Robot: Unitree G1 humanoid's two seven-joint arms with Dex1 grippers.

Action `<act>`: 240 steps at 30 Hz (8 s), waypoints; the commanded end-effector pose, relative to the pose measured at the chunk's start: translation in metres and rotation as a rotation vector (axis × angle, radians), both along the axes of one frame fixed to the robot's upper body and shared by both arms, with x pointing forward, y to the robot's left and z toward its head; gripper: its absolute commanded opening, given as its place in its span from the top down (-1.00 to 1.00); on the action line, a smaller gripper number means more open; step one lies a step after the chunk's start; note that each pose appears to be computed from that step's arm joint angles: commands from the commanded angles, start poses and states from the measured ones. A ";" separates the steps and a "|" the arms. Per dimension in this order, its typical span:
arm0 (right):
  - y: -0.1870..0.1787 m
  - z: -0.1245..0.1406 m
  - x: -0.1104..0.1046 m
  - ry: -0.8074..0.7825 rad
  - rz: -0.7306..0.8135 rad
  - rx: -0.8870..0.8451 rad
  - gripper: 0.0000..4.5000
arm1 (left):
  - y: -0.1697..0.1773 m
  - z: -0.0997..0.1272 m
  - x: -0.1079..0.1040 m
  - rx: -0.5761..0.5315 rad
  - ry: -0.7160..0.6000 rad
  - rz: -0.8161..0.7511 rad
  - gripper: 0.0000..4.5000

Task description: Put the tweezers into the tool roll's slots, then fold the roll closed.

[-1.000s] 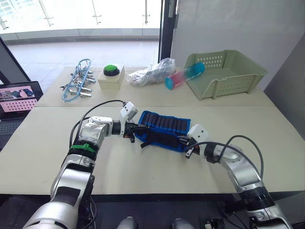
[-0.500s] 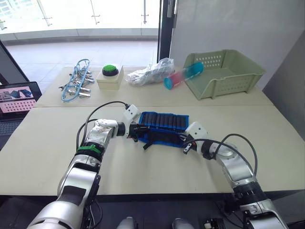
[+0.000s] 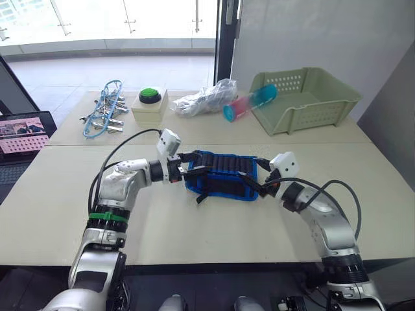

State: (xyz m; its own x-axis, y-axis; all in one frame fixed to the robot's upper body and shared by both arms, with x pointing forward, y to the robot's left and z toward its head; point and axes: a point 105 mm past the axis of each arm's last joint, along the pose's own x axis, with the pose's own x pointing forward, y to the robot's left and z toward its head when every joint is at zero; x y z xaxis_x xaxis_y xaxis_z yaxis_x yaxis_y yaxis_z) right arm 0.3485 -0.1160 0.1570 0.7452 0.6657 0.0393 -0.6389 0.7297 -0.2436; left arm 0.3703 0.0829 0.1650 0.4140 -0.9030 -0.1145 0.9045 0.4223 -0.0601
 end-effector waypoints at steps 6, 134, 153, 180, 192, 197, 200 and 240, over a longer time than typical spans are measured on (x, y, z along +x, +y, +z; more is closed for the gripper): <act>0.030 -0.022 0.004 0.063 -0.082 0.006 0.72 | -0.016 -0.024 0.000 0.063 0.000 0.083 0.41; -0.067 -0.036 -0.014 0.477 -0.302 -0.080 0.99 | 0.095 -0.017 -0.038 0.225 -0.184 0.067 -1.00; -0.012 -0.003 -0.001 0.373 -0.119 -0.043 0.99 | 0.089 -0.023 -0.041 0.284 -0.197 0.051 -1.00; 0.052 0.005 -0.003 0.343 0.187 0.193 -0.16 | 0.087 -0.018 -0.038 0.293 -0.227 0.062 -1.00; 0.009 0.041 -0.006 0.122 0.208 0.190 -0.40 | 0.084 -0.017 -0.034 0.270 -0.220 0.051 -1.00; -0.014 0.014 0.007 0.117 0.090 0.066 0.33 | 0.085 -0.017 -0.034 0.270 -0.219 0.052 -1.00; -0.012 0.000 0.008 0.135 0.093 0.026 0.79 | 0.086 -0.017 -0.033 0.270 -0.219 0.052 -1.00; 0.021 -0.081 0.018 0.199 0.067 -0.252 1.00 | 0.040 -0.042 0.006 -0.136 0.347 0.215 0.56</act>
State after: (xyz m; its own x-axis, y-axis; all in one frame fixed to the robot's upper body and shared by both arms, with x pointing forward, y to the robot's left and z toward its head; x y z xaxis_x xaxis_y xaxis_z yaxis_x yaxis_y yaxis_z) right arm 0.3690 -0.0903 0.0912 0.6720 0.7069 -0.2208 -0.7376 0.6125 -0.2841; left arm 0.3744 0.1239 0.1131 0.5516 -0.8139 -0.1828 0.6994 0.5707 -0.4303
